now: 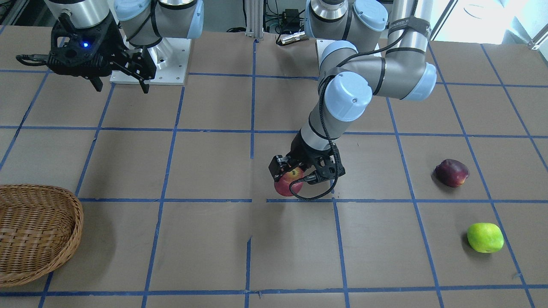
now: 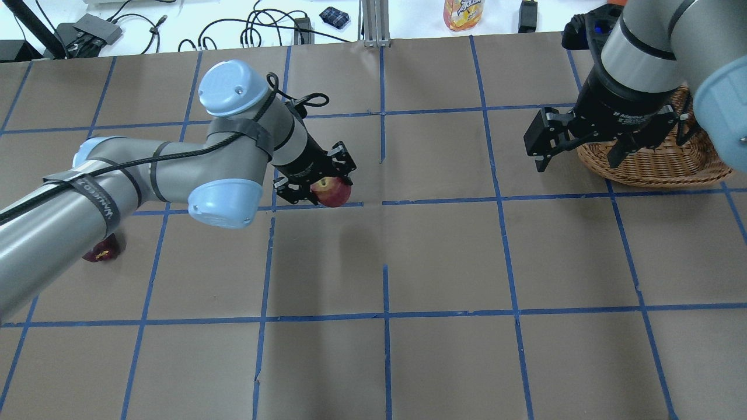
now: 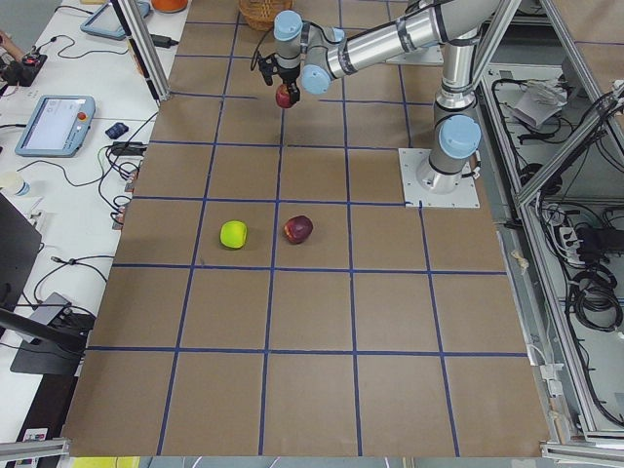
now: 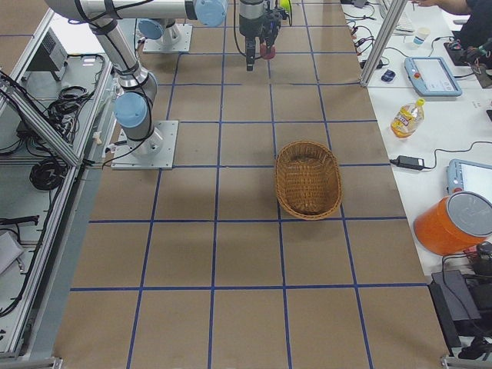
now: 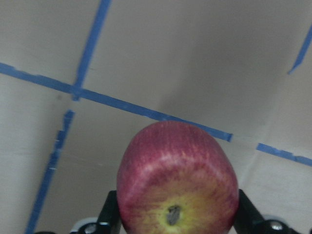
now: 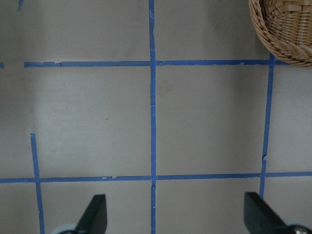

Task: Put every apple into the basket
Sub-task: 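Carry the red-yellow apple to the table center and release it, then move left gripper to dark red apple while right reaches red-yellow apple, then grasp the dark red apple with left gripper while right gripper grasps red-yellow apple, then carry red-yellow apple to basket with right while left carries dark apple centerward, then release the dark red apple at center while right gripper releases apple in basket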

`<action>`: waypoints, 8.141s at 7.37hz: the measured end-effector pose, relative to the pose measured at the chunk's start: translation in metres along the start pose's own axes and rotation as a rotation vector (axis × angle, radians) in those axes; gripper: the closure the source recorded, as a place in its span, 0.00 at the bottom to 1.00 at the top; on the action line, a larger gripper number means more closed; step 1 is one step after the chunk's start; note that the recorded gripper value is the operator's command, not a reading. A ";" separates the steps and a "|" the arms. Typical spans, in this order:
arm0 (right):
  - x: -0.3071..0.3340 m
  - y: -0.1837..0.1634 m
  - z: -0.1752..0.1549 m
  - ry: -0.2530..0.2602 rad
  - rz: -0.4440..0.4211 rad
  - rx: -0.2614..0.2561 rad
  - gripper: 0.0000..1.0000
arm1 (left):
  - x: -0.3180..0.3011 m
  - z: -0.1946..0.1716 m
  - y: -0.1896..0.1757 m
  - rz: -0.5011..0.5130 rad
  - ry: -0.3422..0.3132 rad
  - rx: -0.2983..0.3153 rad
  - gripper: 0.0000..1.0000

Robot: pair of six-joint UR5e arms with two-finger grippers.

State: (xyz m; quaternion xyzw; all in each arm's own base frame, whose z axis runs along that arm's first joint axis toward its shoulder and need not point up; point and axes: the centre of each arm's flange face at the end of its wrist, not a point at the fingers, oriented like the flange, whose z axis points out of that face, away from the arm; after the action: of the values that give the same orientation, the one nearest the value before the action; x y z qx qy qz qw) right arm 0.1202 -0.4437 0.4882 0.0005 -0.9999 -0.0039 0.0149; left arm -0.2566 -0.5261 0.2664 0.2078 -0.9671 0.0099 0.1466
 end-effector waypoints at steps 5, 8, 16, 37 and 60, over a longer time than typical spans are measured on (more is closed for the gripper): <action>-0.001 -0.005 0.003 -0.008 0.000 0.005 0.00 | 0.045 0.058 -0.002 -0.058 0.081 0.033 0.00; -0.002 -0.034 0.024 -0.014 0.005 0.002 0.00 | 0.050 0.014 -0.023 -0.038 0.132 0.108 0.00; -0.192 -0.138 0.112 -0.057 0.239 0.047 0.00 | -0.288 -0.181 -0.163 0.358 -0.236 0.130 0.00; -0.142 -0.195 0.138 -0.059 0.343 -0.084 1.00 | -0.402 -0.098 -0.167 0.135 -0.308 0.010 1.00; 0.171 -0.225 0.114 -0.002 -0.056 -0.073 0.00 | -0.077 -0.160 -0.113 0.441 -0.209 0.152 0.00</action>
State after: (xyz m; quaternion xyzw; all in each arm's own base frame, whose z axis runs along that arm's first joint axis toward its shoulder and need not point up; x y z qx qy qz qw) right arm -0.0540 -0.6685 0.3780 0.0279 -0.9987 -0.0409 0.0138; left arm -0.0995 -0.5861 0.3924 0.0020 -0.9954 0.0927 0.0243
